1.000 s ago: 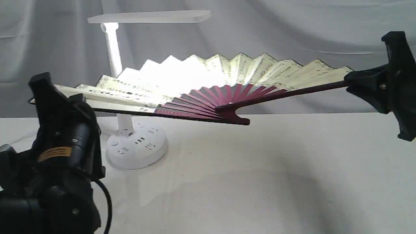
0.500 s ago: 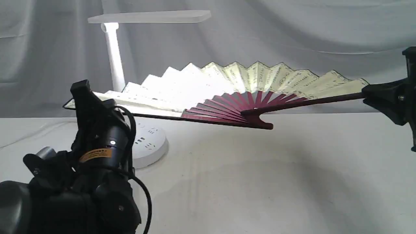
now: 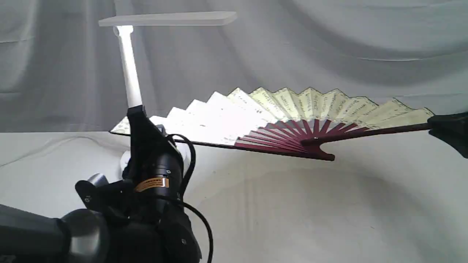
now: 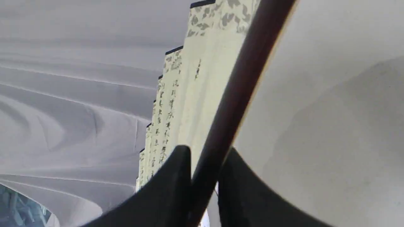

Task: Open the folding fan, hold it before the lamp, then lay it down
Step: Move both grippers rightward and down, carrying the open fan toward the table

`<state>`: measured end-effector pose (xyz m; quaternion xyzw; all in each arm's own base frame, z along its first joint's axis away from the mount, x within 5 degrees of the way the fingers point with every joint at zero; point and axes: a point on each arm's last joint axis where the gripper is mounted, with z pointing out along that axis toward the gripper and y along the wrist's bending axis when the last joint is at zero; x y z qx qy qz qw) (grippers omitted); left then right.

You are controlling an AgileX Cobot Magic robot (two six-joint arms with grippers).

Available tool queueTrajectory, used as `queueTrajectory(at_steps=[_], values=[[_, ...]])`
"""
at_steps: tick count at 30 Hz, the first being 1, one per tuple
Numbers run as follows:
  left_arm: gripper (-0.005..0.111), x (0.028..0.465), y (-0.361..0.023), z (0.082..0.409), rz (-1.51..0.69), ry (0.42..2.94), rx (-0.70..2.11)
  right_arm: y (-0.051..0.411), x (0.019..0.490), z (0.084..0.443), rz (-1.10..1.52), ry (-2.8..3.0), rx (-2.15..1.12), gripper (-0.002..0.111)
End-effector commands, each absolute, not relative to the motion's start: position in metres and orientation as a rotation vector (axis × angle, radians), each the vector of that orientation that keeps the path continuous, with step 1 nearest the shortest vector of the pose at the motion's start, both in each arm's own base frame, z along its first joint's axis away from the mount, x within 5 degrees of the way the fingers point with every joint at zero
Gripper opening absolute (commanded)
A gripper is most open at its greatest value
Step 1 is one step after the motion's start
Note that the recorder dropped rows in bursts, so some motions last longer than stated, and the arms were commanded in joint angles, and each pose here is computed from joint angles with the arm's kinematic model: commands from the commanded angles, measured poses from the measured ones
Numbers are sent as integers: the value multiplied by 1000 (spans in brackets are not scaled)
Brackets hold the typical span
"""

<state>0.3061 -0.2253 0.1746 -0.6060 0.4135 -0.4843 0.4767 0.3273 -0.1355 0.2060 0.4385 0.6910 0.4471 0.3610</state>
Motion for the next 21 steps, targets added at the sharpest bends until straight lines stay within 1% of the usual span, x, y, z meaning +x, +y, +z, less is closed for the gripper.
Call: queueTrajectory(at_steps=[1,9,12,18,21], values=[[0,309,-236,177,-1245,955,-1494,-146,319,194,1102,1843,1110,0],[0,313,-261,158,-1252,996,-1491,-165,311,180,1065,1852,1164,0],[0,310,-270,148,-1248,1026,-1482,-166,310,172,1054,1890,1162,0],[0,307,-275,127,-1208,1069,-1499,-167,311,156,1046,1931,1184,0],[0,307,-277,121,-1203,1096,-1514,-167,311,150,1036,1947,1181,0]])
